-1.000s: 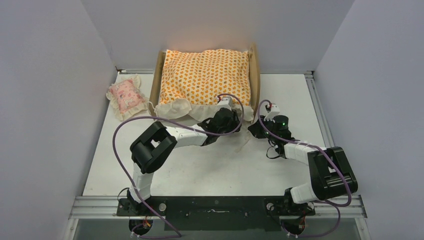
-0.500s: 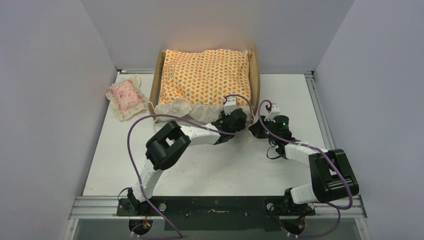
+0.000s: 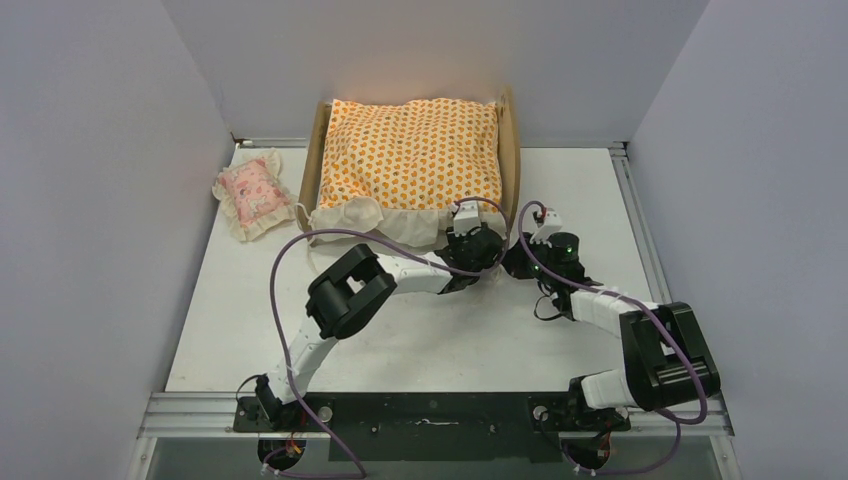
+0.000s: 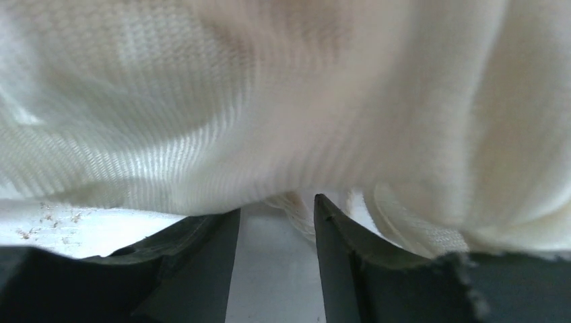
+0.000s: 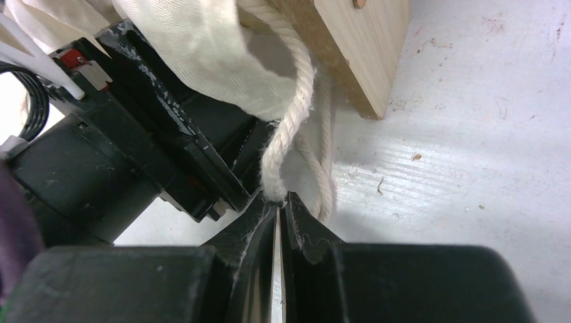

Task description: Set up the pet bed

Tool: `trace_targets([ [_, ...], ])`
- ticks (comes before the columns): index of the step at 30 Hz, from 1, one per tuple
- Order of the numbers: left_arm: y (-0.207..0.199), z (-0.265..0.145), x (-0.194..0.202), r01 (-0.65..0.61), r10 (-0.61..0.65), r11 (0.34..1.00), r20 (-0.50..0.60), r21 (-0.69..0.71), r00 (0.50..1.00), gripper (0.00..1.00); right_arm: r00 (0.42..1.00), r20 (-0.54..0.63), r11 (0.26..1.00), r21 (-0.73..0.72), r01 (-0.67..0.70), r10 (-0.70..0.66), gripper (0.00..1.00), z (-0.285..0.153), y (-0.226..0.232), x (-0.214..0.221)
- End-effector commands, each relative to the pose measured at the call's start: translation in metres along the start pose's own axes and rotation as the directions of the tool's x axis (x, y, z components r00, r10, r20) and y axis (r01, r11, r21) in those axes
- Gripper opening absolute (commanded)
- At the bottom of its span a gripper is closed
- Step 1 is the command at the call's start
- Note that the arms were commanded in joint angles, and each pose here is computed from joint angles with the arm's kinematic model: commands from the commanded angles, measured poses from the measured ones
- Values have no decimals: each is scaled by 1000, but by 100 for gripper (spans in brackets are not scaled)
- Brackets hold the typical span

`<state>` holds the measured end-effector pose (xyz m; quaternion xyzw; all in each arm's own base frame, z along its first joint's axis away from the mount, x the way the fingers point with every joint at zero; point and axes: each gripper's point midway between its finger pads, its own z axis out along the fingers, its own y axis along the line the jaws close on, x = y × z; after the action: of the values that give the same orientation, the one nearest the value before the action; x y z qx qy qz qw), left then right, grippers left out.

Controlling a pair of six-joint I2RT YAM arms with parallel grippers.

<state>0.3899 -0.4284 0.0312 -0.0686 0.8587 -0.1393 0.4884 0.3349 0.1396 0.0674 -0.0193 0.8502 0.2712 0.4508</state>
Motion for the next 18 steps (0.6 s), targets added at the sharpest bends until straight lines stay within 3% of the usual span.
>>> trace_targets([
  [1,25,-1,28,-84,81,991,-39,-99,996,39,997,68,999,-32,23,-20,5,-8,11,-19],
  [8,55,-4,48,-170,155,968,-97,-182,983,2,998,66,999,-31,16,-14,5,-12,12,-17],
  [13,59,-14,46,-164,147,971,-109,-173,983,0,1000,31,1000,11,-1,1,7,-14,6,-10],
  [18,46,-26,45,-113,102,991,-131,-77,986,0,1000,0,994,107,-22,23,33,-20,-2,-3],
])
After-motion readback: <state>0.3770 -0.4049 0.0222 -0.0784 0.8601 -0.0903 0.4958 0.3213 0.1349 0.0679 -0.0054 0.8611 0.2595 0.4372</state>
